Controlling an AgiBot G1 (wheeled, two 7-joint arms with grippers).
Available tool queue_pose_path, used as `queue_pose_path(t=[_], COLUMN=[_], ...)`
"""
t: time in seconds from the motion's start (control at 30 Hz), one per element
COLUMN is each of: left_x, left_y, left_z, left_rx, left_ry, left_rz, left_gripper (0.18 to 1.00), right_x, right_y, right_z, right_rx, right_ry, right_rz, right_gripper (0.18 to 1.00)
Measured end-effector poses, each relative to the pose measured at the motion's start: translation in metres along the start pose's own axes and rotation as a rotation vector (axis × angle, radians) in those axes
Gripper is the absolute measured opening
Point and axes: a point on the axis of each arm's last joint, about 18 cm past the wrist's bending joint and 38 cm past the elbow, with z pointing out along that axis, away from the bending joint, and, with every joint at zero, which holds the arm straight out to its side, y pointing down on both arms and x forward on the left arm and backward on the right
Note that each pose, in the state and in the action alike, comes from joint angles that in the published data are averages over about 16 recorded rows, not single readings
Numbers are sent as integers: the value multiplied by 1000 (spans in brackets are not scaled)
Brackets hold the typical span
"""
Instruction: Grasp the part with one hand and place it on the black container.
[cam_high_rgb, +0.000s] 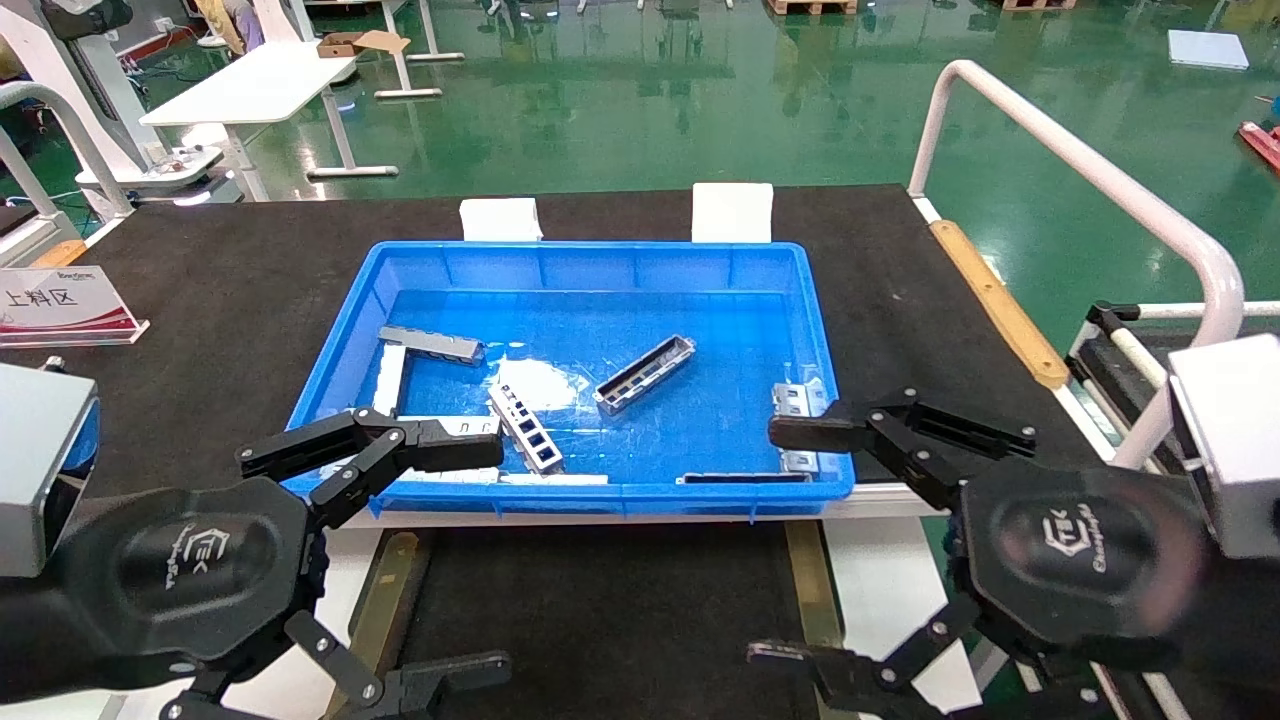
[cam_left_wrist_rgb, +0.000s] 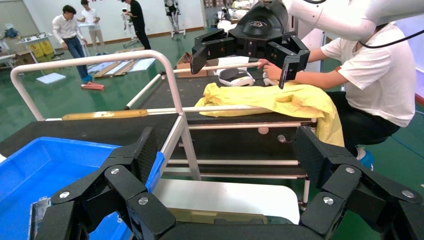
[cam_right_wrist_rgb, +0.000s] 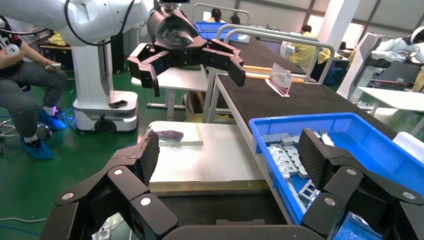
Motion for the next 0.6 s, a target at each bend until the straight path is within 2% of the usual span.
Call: queue_pose_path(t=[0.6], left_x=[0], left_y=[0], left_z=[0], left_rx=[0], left_ry=[0], left_rz=[0], left_gripper=[1001], right_x=[0], right_y=[0], right_z=[0], right_rx=[0], right_ry=[0], right_rz=[0], right_gripper=[1001])
